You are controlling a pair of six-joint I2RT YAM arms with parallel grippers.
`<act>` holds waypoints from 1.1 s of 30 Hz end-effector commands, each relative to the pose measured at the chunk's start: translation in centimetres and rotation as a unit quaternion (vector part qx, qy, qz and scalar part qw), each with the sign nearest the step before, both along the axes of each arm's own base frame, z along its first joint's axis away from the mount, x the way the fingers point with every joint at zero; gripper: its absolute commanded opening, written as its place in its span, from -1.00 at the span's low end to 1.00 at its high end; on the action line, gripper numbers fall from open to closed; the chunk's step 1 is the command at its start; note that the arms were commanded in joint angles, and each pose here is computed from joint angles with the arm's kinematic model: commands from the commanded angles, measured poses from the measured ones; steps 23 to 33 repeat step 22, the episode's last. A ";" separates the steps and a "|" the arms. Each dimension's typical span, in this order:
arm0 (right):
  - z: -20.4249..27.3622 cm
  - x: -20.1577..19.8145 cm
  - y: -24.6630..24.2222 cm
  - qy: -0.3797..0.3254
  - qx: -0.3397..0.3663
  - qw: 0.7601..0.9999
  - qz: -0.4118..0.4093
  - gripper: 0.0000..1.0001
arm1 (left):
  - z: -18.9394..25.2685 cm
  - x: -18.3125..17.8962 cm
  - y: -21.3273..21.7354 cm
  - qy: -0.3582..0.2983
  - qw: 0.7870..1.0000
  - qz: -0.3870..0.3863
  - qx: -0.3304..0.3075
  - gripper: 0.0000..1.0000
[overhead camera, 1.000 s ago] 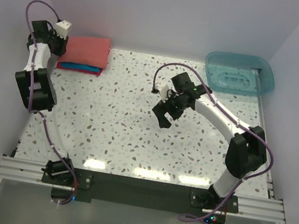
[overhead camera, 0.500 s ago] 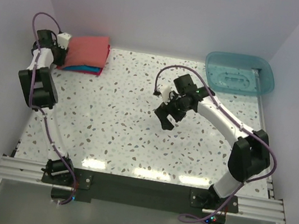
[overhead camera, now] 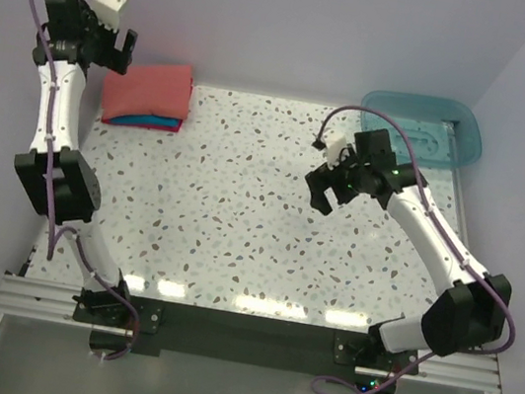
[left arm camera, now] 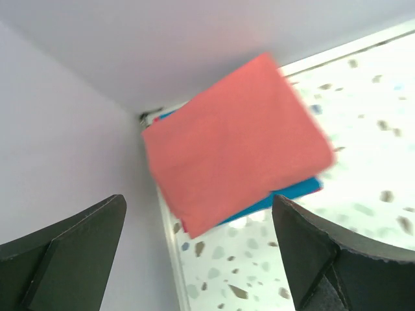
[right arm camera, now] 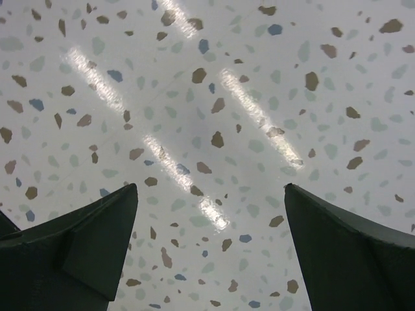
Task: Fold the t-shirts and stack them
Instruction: Reset both grippers
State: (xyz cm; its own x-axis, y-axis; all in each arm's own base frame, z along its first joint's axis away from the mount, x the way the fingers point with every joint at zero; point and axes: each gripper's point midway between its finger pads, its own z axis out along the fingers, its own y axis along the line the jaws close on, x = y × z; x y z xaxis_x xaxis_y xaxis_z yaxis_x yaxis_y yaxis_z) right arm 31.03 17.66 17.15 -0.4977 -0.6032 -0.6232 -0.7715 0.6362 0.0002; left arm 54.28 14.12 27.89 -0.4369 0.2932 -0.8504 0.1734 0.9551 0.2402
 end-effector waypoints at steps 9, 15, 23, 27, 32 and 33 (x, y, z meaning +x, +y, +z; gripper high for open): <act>1.7 0.3 -7.6 -0.028 0.088 0.980 -0.179 0.97 | -7.2 -14.2 -18.3 0.151 0.981 -0.115 -0.046 1.00; -2.6 -4.3 -8.1 0.008 0.077 0.983 -0.165 0.97 | -12.5 -21.1 -20.9 0.192 0.971 -0.120 -0.083 1.00; -1.5 -4.6 -7.6 -0.008 0.091 0.985 -0.146 0.97 | -13.7 -23.1 -20.2 0.188 0.974 -0.101 -0.078 1.00; -1.5 -4.6 -7.6 -0.008 0.091 0.985 -0.146 0.97 | -13.7 -23.1 -20.2 0.188 0.974 -0.101 -0.078 1.00; -1.5 -4.6 -7.6 -0.008 0.091 0.985 -0.146 0.97 | -13.7 -23.1 -20.2 0.188 0.974 -0.101 -0.078 1.00; -1.5 -4.6 -7.6 -0.008 0.091 0.985 -0.146 0.97 | -13.7 -23.1 -20.2 0.188 0.974 -0.101 -0.078 1.00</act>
